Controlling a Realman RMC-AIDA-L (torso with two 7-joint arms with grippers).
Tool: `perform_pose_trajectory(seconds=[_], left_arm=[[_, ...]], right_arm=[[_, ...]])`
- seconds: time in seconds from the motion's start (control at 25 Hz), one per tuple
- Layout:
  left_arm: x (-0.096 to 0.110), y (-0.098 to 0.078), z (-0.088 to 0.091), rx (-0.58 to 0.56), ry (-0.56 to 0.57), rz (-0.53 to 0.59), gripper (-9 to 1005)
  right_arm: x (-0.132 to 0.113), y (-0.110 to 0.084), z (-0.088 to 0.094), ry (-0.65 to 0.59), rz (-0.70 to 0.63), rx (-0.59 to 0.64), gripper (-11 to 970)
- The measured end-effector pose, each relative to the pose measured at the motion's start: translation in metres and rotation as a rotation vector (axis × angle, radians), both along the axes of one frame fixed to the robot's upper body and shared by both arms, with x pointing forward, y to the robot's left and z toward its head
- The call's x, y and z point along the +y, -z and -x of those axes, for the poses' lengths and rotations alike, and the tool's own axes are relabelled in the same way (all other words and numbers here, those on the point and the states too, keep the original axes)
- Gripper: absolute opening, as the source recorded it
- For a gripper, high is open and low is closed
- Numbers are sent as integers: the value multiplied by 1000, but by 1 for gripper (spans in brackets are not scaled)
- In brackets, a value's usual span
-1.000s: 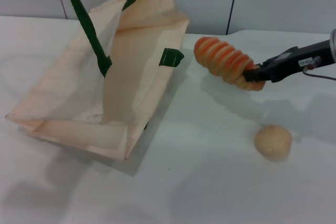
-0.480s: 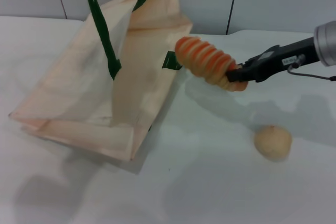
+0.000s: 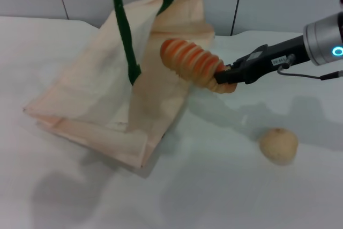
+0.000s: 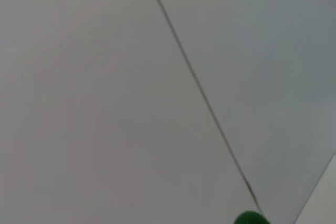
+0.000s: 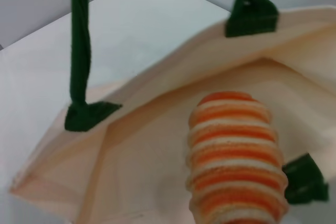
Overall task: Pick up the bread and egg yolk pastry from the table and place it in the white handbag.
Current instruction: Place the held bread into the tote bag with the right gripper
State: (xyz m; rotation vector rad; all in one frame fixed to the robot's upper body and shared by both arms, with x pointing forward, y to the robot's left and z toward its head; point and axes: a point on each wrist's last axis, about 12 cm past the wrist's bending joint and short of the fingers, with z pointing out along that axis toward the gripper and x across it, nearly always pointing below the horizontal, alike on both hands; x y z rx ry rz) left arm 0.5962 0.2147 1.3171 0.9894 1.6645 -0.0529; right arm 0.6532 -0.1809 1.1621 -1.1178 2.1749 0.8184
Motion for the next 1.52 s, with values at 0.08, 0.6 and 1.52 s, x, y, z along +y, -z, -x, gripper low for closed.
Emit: perform_pose_trajectory(seconds=[0.08, 0.6, 1.52], left_arm=[[-3, 0, 0, -1, 10, -2, 114], [-21, 3, 3, 8, 70, 1, 114], [-27, 4, 3, 9, 89, 3, 114]], right_arm=[[4, 0, -1, -7, 0, -5, 226], [39, 14, -8, -41, 42, -48, 220], [55, 6, -17, -37, 40, -106, 217]])
